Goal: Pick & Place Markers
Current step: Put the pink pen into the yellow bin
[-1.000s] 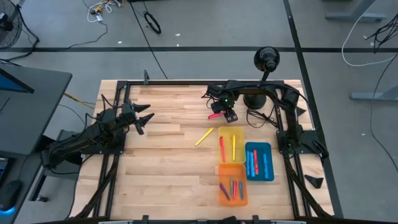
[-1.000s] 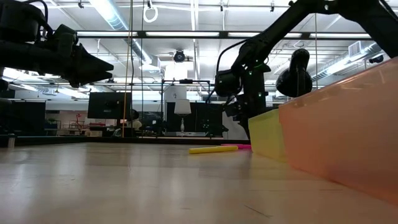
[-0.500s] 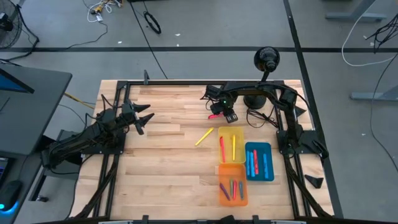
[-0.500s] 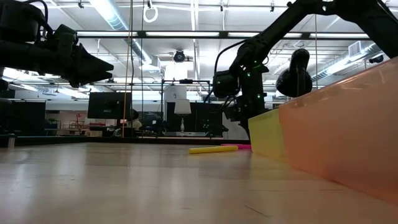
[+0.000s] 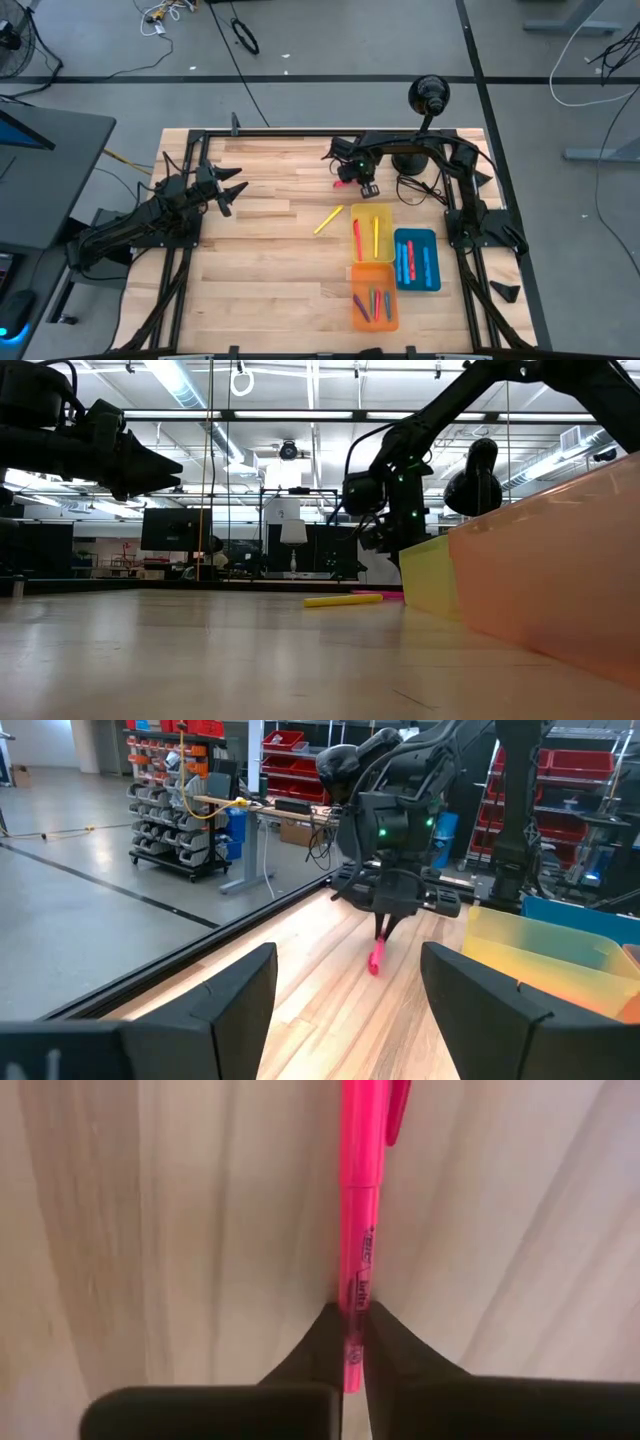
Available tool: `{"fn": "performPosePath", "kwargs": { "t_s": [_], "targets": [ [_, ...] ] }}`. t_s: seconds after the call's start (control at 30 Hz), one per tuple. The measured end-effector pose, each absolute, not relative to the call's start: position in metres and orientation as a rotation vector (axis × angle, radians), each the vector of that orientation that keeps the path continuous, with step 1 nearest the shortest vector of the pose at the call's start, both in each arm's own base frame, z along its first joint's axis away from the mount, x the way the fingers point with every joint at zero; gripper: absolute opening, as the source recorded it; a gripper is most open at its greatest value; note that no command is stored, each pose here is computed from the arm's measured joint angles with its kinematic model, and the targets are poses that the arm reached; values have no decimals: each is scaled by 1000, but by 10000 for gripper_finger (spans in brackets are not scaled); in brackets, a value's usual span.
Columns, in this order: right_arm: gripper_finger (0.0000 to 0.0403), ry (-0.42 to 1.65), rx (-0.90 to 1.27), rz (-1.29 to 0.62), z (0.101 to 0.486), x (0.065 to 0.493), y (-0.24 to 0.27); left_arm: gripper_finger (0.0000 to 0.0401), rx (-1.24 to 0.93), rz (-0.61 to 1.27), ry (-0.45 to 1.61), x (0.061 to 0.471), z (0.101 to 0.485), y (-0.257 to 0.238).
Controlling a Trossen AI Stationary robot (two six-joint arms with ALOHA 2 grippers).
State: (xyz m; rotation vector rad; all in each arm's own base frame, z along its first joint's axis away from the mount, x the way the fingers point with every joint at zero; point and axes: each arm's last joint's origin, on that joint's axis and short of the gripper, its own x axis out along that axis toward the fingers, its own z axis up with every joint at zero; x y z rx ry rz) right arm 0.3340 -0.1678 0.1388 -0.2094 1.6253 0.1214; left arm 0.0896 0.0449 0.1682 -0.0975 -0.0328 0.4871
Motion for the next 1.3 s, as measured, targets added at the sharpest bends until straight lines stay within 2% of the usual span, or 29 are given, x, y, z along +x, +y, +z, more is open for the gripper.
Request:
{"fn": "performPosePath", "kwargs": {
  "t_s": [0.47,0.77,1.07,1.3],
  "targets": [
    [10,1562,185,-311,210,306,-153,252,-98,487,-33,90,168,45],
    [10,1525,374,-499,244,288,-134,252,-98,487,-33,90,168,45],
    [10,1510,593,-697,254,278,-125,252,-98,487,-32,90,168,45],
    [10,1492,843,-811,254,276,-120,252,-98,487,-33,90,168,45]
  ]
}}
